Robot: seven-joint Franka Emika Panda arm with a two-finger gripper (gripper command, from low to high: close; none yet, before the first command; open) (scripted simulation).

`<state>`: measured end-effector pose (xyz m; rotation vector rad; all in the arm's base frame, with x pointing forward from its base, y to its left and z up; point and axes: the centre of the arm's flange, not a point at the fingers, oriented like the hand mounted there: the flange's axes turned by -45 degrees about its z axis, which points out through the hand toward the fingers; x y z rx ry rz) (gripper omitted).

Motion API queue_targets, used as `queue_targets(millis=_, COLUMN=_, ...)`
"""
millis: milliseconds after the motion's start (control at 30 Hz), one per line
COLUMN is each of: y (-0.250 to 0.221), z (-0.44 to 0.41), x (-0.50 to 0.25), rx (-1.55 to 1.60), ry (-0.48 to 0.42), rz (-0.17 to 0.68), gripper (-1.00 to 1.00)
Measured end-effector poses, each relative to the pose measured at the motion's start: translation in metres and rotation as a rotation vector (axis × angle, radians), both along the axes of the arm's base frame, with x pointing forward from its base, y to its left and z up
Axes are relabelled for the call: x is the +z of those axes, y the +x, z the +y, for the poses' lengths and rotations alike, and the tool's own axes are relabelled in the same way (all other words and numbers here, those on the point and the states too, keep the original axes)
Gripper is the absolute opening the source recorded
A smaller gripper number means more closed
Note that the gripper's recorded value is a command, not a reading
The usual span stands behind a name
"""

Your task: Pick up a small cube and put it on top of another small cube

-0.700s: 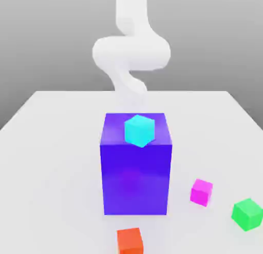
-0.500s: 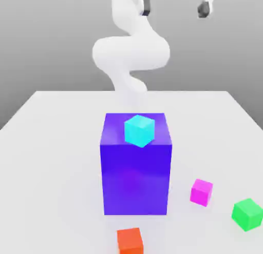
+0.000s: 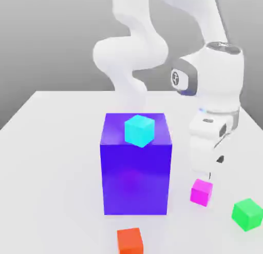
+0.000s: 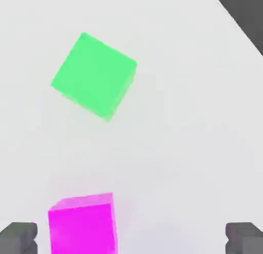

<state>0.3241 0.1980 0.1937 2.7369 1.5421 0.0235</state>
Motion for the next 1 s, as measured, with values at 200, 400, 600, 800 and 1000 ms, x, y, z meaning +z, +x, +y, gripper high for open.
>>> queue_targets(millis=200, y=-0.005, z=-0.001, x=-0.060, rx=0.014, ry=-0.007, rz=0.014, gripper=0.00)
queue_targets(millis=400, y=-0.006, z=-0.001, x=-0.066, rx=0.014, ry=-0.008, rz=0.014, gripper=-1.00)
queue_targets(millis=600, y=-0.004, z=-0.001, x=-0.033, rx=0.014, ry=-0.009, rz=0.013, gripper=-1.00)
queue_targets(millis=800, y=0.015, z=0.023, x=0.008, rx=-0.027, ry=-0.011, rz=0.014, gripper=-1.00)
queue_targets(millis=1000, y=0.060, z=0.075, x=0.037, rx=-0.136, ry=-0.010, rz=0.015, gripper=-1.00)
